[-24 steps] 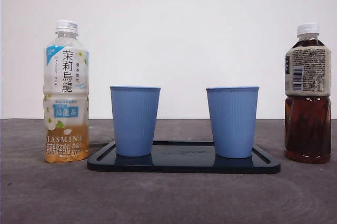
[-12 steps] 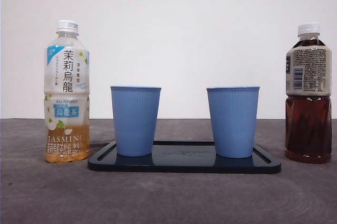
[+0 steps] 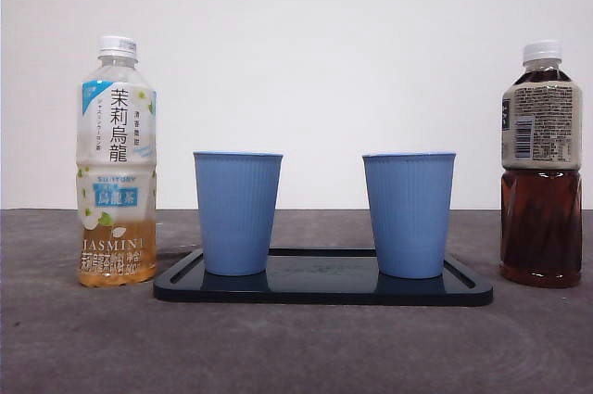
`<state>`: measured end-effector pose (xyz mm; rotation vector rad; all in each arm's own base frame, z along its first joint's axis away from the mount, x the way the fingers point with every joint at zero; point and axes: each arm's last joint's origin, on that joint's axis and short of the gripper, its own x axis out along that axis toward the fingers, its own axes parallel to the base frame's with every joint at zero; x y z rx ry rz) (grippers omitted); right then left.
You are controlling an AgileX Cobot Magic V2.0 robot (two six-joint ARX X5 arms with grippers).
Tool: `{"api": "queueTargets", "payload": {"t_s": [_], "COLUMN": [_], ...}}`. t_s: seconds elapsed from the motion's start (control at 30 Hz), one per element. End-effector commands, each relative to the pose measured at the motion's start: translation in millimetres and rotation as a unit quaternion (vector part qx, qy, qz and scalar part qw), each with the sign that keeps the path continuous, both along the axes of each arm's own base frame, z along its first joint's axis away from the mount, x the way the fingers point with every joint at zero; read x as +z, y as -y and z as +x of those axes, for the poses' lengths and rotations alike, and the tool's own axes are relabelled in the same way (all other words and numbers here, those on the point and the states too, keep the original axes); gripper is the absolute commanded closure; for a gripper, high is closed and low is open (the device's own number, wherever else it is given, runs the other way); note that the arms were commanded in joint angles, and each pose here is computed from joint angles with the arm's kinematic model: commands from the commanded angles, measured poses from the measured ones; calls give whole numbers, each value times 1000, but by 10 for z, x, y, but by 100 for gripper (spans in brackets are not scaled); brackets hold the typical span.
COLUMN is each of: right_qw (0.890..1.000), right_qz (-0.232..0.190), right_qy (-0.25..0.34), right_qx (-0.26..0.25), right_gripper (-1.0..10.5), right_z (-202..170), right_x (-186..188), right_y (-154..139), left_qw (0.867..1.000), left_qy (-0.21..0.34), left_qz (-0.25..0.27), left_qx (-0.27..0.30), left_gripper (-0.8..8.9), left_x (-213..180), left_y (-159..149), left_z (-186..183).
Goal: Pour the drink into the cup
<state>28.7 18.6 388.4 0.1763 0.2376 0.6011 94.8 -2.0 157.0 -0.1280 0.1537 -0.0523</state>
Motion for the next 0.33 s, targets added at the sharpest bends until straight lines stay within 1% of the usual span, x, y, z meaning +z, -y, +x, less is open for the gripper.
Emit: {"api": "queueTargets", "payload": {"t_s": [0.03, 0.13, 0.2, 0.27, 0.33], "right_qw": [998, 991, 982, 969, 961], "right_qz": [-20, -29, -46, -74, -97], "right_qy": [35, 49, 36, 12, -12], "right_qx": [-57, -123, -180, -234, -259], "right_gripper": [934, 934, 934, 934, 934], "right_z": [170, 348, 422, 484, 522], "right_x": [-139, -502, -807, -1163, -1477], "right_y": [-3, 38, 87, 137, 167], "left_qw": [1000, 1000, 1000, 1000, 1000], "left_qy": [-14, -14, -14, -14, -14], "left_qz": [0, 0, 0, 0, 0], "left_qx": [-1, -1, -1, -1, -1], "left_gripper": [792, 792, 792, 792, 792], "left_x": [-76, -76, -76, -76, -76], "left_y": [1, 1, 1, 1, 1], "left_z": [9, 9, 9, 9, 9]}}
